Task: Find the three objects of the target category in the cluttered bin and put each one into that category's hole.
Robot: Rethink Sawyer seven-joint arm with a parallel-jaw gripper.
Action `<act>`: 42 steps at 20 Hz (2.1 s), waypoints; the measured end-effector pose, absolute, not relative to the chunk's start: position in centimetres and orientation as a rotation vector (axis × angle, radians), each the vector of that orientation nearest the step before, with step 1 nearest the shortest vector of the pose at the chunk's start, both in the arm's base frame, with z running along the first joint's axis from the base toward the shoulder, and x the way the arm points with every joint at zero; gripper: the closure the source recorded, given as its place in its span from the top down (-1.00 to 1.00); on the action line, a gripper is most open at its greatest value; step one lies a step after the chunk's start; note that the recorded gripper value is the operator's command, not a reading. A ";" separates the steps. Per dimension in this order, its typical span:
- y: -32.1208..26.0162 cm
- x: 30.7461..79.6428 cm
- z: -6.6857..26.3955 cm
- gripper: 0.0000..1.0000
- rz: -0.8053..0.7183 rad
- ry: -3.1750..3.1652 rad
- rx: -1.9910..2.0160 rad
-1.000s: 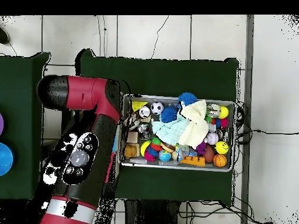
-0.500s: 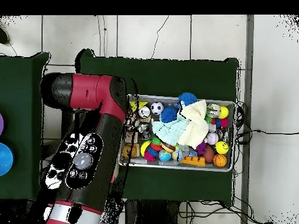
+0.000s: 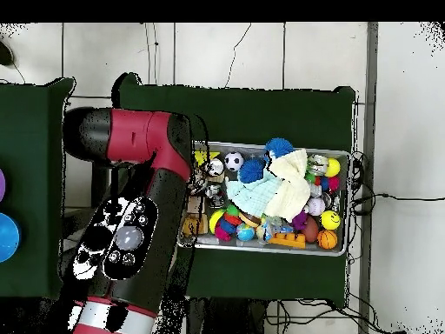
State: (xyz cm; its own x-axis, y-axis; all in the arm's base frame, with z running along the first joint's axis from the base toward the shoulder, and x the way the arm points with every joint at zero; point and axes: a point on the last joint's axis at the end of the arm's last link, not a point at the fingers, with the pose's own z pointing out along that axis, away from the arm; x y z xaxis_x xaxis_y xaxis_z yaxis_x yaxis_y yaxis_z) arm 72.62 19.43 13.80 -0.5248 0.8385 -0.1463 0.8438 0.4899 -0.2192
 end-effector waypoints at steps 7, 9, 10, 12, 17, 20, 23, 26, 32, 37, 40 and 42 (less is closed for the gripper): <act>19.9 72.3 12.5 -1.00 -0.418 2.716 1.522; 20.0 72.2 12.2 -1.00 -0.419 2.721 1.522; 20.1 72.1 12.0 -1.00 -0.418 2.726 1.522; 20.3 72.1 11.6 -1.00 -0.416 2.734 1.521; 20.8 72.0 11.4 -1.00 -0.404 2.745 1.521; 21.0 72.0 11.4 -1.00 -0.398 2.749 1.520; 21.4 72.0 11.3 -1.00 -0.380 2.756 1.526; 22.2 72.1 11.3 -1.00 -0.346 2.768 1.538; 23.7 73.1 11.0 -1.00 -0.213 2.749 1.534; 24.9 75.4 10.4 -1.00 -0.013 2.669 1.513; 25.2 76.7 10.2 -1.00 0.092 2.619 1.504; 25.2 77.6 10.1 -1.00 0.154 2.595 1.511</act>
